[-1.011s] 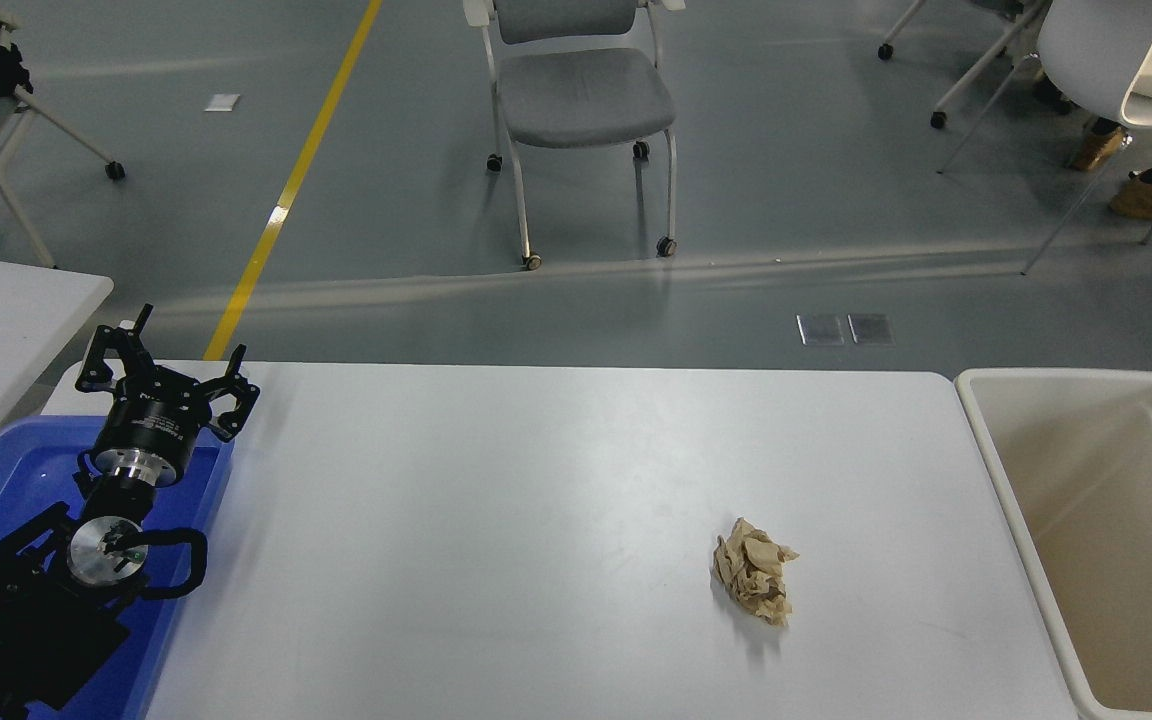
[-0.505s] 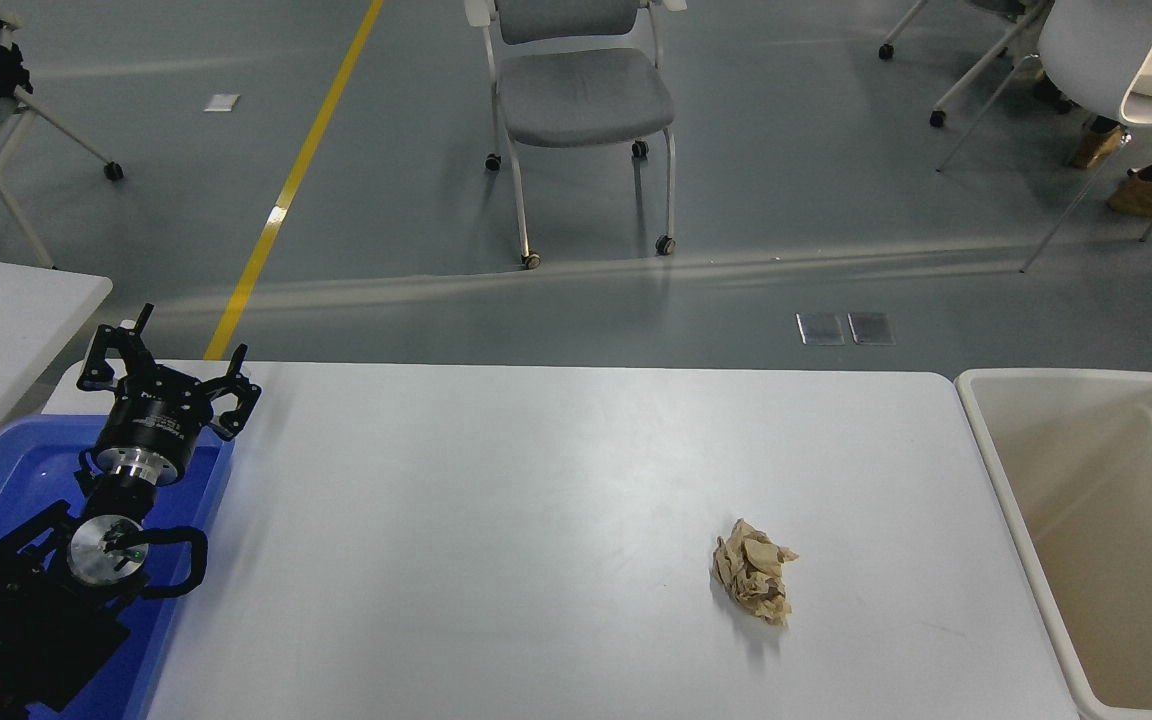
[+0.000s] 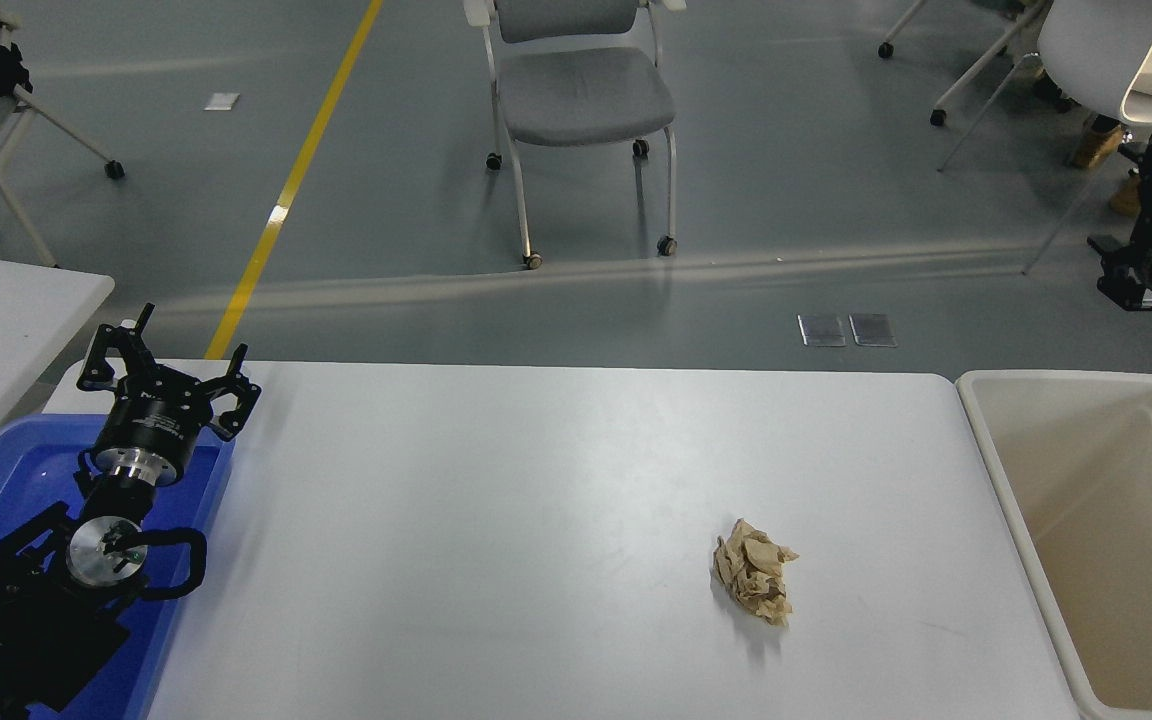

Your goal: Clean the table surface

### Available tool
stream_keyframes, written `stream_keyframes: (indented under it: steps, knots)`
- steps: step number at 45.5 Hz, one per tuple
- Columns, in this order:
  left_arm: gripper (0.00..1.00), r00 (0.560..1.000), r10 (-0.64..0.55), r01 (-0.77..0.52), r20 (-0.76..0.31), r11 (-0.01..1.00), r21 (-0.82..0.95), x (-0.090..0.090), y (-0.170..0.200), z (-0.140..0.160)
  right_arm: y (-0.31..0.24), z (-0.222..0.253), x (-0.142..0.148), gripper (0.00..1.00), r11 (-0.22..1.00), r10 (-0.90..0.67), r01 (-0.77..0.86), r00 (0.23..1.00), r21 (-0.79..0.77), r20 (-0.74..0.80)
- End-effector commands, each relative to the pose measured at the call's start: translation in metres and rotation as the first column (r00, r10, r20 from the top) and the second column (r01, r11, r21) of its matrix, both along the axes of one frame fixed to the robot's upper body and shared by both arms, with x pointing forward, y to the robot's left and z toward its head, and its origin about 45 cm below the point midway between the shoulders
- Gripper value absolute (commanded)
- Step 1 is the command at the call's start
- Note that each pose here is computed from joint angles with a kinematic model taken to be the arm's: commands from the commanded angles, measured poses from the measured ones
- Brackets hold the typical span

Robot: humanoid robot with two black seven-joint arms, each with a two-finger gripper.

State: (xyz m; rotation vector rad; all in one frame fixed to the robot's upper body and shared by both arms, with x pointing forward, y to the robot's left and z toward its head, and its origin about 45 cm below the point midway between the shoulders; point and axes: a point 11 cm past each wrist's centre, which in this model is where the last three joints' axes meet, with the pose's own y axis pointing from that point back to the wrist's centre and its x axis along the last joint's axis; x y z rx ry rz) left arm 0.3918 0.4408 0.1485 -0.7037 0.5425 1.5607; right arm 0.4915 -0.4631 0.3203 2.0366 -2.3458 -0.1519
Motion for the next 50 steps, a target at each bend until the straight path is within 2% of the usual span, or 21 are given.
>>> stream_keyframes:
  steps: [1, 11, 33, 50]
  knots:
    - [1.00, 1.000, 0.001, -0.001, 0.000, 1.000, 0.000, 0.000, 0.000, 0.000, 0.020, -0.002, 0.004, 0.98, 0.980, 0.009, -0.021, 0.998, 0.199, 0.058]
    - [1.00, 1.000, 0.001, -0.001, 0.000, 1.000, 0.000, 0.000, 0.000, 0.000, 0.028, -0.032, -0.002, 0.99, 0.947, -0.012, -0.005, 0.999, 0.321, 0.050]
    - [1.00, 1.000, -0.001, 0.001, 0.000, 1.000, 0.000, 0.000, 0.000, 0.000, 0.053, -0.113, -0.030, 0.99, 0.916, -0.024, 0.005, 0.999, 0.401, 0.041]
    - [1.00, 1.000, 0.000, 0.000, -0.001, 1.000, 0.001, 0.000, 0.000, 0.000, 0.055, -0.118, -0.033, 0.99, 0.912, -0.019, 0.000, 0.999, 0.410, 0.044]
